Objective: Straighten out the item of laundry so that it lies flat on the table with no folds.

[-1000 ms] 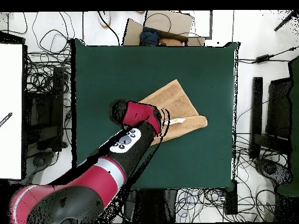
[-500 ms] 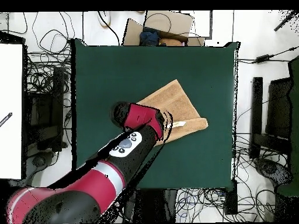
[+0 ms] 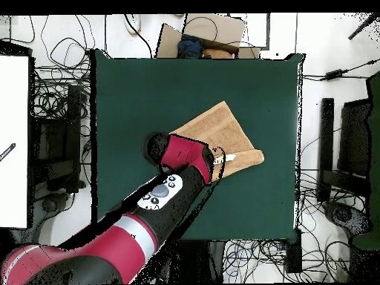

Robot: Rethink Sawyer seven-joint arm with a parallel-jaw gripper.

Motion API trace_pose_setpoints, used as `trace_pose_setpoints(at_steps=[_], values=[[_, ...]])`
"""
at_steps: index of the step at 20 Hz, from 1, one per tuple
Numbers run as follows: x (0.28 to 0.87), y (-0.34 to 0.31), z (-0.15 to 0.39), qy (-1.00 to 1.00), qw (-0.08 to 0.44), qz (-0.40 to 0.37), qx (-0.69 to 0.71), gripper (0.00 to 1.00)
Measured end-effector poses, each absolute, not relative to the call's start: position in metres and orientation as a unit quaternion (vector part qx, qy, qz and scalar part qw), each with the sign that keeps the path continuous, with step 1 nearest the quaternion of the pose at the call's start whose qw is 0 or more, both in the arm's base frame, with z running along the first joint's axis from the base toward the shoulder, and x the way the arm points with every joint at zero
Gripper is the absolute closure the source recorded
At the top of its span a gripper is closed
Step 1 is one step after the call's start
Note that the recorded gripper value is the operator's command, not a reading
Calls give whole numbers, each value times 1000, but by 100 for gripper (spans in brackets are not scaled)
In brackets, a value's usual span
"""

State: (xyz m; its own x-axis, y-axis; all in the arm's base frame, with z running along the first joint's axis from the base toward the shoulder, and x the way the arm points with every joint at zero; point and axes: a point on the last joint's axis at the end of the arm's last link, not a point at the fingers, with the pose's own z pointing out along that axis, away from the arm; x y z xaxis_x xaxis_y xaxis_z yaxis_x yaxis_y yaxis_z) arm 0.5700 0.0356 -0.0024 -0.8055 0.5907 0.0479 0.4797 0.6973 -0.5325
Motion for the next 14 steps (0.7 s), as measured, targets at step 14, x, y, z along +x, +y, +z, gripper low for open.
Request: trace_pose_setpoints(at_steps=[14], values=[[570,6,-27,-919,70,208,-327,0]])
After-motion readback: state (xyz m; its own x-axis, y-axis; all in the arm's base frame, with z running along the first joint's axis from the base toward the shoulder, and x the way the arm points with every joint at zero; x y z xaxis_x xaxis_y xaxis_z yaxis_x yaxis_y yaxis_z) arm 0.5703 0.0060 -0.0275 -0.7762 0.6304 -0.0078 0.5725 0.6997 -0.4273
